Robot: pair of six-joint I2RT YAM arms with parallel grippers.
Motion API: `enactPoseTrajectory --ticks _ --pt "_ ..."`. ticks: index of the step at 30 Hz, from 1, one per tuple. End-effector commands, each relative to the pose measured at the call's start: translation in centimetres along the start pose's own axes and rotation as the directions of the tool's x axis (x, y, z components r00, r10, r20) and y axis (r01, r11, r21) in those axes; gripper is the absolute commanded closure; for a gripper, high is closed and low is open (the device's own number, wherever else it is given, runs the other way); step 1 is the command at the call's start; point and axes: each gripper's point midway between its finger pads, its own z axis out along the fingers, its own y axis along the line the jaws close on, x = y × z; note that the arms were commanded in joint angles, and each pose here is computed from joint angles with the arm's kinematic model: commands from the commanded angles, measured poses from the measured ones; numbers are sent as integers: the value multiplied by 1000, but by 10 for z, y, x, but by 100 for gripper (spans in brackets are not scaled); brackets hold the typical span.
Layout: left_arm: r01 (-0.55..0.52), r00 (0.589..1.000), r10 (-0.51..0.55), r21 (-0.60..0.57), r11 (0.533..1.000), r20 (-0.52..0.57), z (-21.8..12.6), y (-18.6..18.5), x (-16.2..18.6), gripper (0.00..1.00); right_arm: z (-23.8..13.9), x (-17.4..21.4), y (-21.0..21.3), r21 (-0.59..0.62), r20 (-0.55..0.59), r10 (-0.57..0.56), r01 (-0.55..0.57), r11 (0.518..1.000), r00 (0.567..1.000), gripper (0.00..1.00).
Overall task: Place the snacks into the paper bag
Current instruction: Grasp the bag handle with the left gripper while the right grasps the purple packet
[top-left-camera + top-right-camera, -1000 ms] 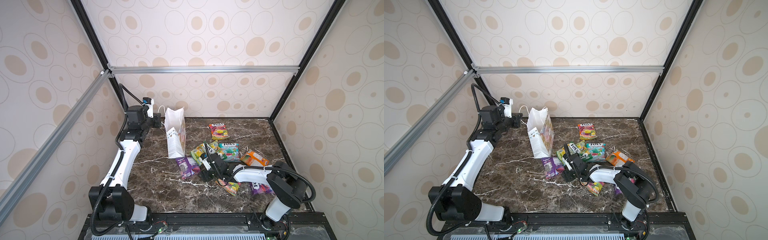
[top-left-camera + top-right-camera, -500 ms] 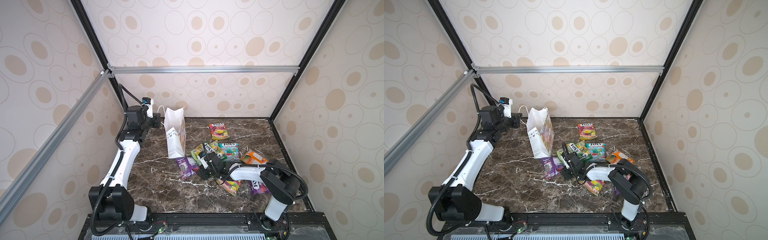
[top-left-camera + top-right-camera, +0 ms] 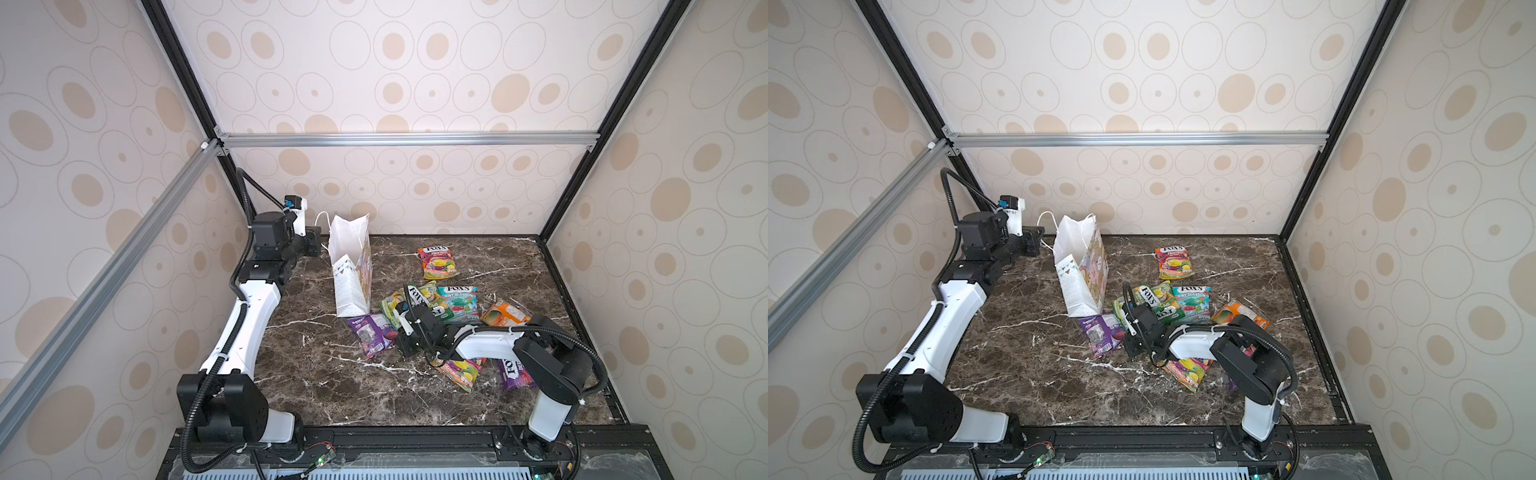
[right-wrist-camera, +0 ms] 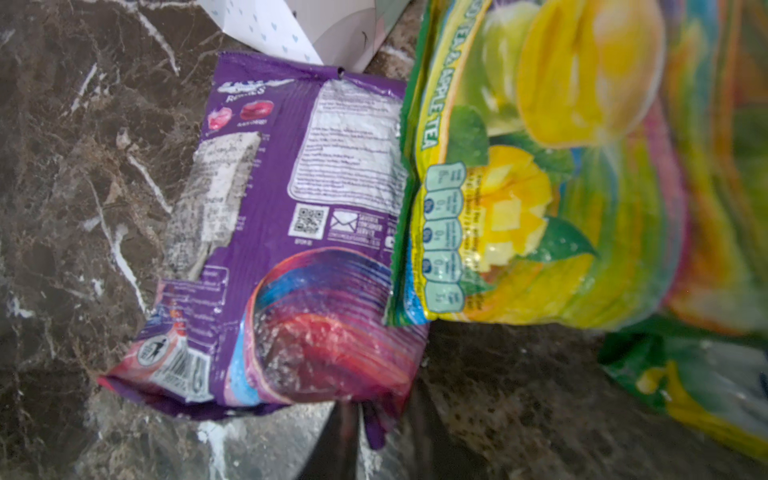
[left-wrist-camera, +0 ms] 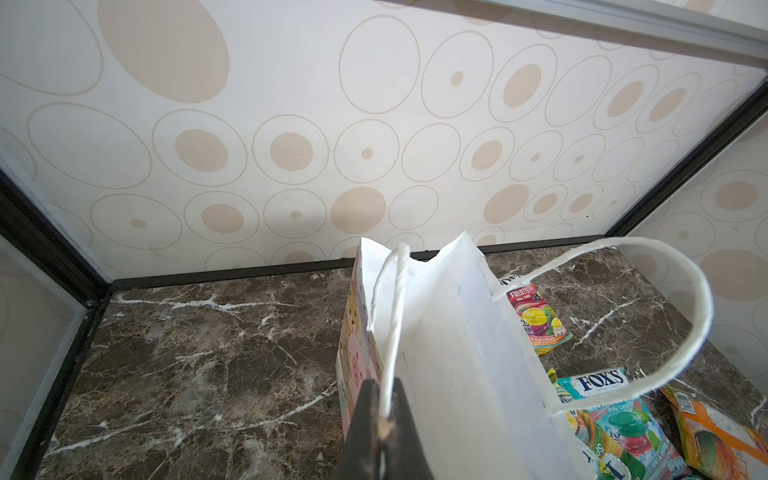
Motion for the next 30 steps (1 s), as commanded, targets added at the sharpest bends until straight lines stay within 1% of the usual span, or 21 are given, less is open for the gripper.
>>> enactPoseTrajectory --ticks 1,6,9,13,17,23,30 --pt "-19 998 18 10 1000 59 -14 -4 -18 98 -6 -11 2 6 50 -7 6 1000 999 100" --pt "-21 998 20 9 1000 62 -15 -5 -19 99 -18 -8 1 15 46 -29 28 999 999 100" --pt "-23 998 22 6 1000 63 -16 -5 -19 99 -31 -1 -1 27 38 -33 32 999 999 100" --pt "-24 998 23 8 1000 65 -17 -5 -20 99 -55 4 -7 45 58 -12 10 999 998 100" --pt "-21 998 20 16 1000 60 -16 -6 -18 99 -70 12 -14 84 23 -9 8 996 1000 100" --pt "-16 998 14 27 1000 58 -16 -8 -18 100 -87 18 -17 99 9 -2 1 995 1000 100" --pt "-4 999 0 80 997 53 -17 -17 -18 100 -118 8 -14 109 21 -5 3 994 1000 100"
